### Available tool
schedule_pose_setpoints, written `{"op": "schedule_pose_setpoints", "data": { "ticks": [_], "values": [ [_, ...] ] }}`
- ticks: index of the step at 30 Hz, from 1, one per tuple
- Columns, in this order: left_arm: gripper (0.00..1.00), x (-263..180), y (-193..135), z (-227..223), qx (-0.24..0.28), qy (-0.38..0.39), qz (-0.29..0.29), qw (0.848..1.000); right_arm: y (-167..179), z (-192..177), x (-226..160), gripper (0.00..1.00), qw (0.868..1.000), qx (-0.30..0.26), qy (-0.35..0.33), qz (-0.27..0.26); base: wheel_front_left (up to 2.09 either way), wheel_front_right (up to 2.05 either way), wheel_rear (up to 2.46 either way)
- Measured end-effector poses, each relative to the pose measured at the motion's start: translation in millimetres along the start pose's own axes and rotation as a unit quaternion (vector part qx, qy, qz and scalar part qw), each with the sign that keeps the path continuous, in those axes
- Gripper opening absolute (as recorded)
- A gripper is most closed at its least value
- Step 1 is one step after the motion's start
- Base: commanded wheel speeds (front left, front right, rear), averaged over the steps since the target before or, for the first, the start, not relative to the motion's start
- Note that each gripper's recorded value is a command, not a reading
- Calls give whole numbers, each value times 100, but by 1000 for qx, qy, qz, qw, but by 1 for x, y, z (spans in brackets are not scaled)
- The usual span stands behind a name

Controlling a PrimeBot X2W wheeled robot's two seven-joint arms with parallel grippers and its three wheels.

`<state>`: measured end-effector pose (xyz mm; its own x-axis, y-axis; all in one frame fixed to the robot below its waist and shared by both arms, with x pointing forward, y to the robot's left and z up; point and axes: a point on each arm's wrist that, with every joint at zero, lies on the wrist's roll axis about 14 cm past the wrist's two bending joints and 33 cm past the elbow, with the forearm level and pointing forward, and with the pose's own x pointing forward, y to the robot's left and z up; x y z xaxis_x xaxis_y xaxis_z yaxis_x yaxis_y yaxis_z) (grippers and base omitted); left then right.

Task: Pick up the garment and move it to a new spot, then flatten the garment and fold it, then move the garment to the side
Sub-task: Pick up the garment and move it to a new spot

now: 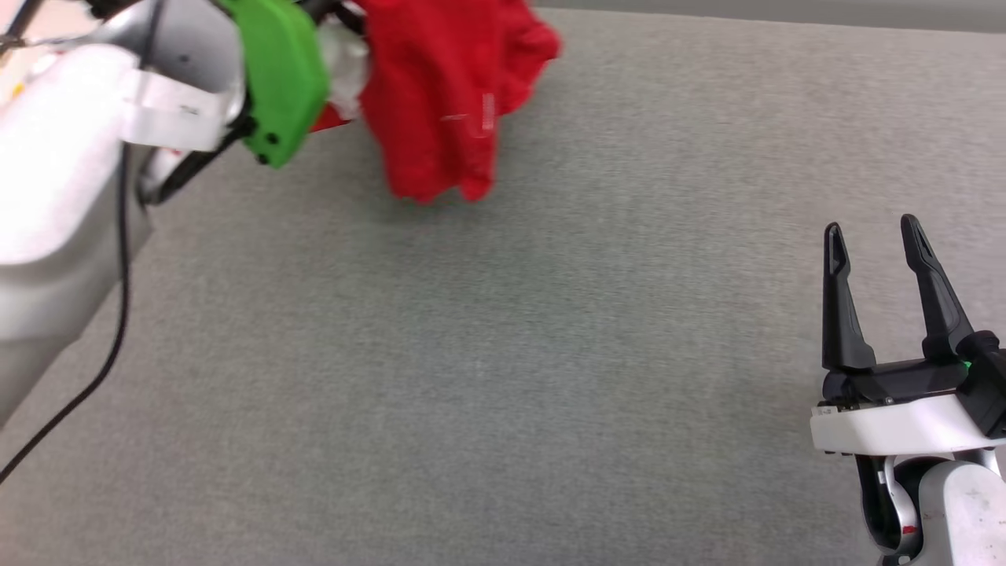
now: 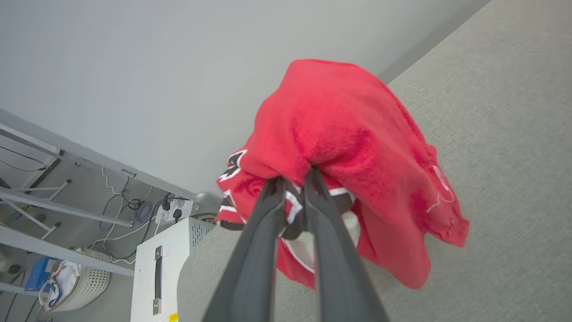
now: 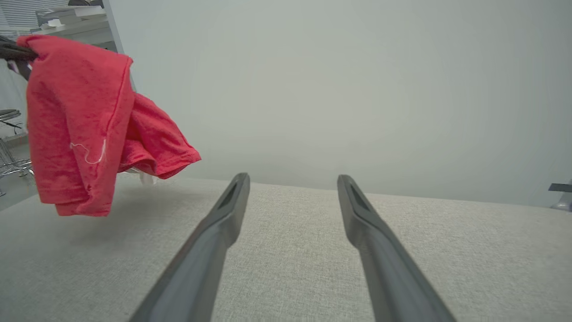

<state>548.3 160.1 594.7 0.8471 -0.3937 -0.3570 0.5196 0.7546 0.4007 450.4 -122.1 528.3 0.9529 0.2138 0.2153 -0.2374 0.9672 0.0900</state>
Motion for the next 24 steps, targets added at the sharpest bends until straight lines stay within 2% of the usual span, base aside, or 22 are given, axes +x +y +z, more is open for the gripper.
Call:
{"op": "schedule_pose_setpoints", "data": {
  "ticks": [7,12,13,14,18,24],
  "values": [
    [0,27,-82,77,54,-93,-107,988,-34,18,-21,100,998,-5,-11,-54,0,0,0],
    [0,36,-151,100,90,-128,-190,969,-55,27,-36,100,996,-12,-16,-87,0,0,0],
    [0,38,-193,102,96,-139,-245,955,-66,32,-44,100,994,-19,-17,-106,0,0,0],
    [0,38,-203,103,93,-144,-258,951,-69,32,-46,100,994,-20,-16,-111,0,0,0],
    [0,41,-245,78,69,-120,-313,940,-75,27,-49,100,993,-22,-7,-119,0,0,0],
    [0,39,-287,-8,50,-15,-352,935,-78,15,-48,100,992,-21,7,-122,0,0,0]
  ]
}}
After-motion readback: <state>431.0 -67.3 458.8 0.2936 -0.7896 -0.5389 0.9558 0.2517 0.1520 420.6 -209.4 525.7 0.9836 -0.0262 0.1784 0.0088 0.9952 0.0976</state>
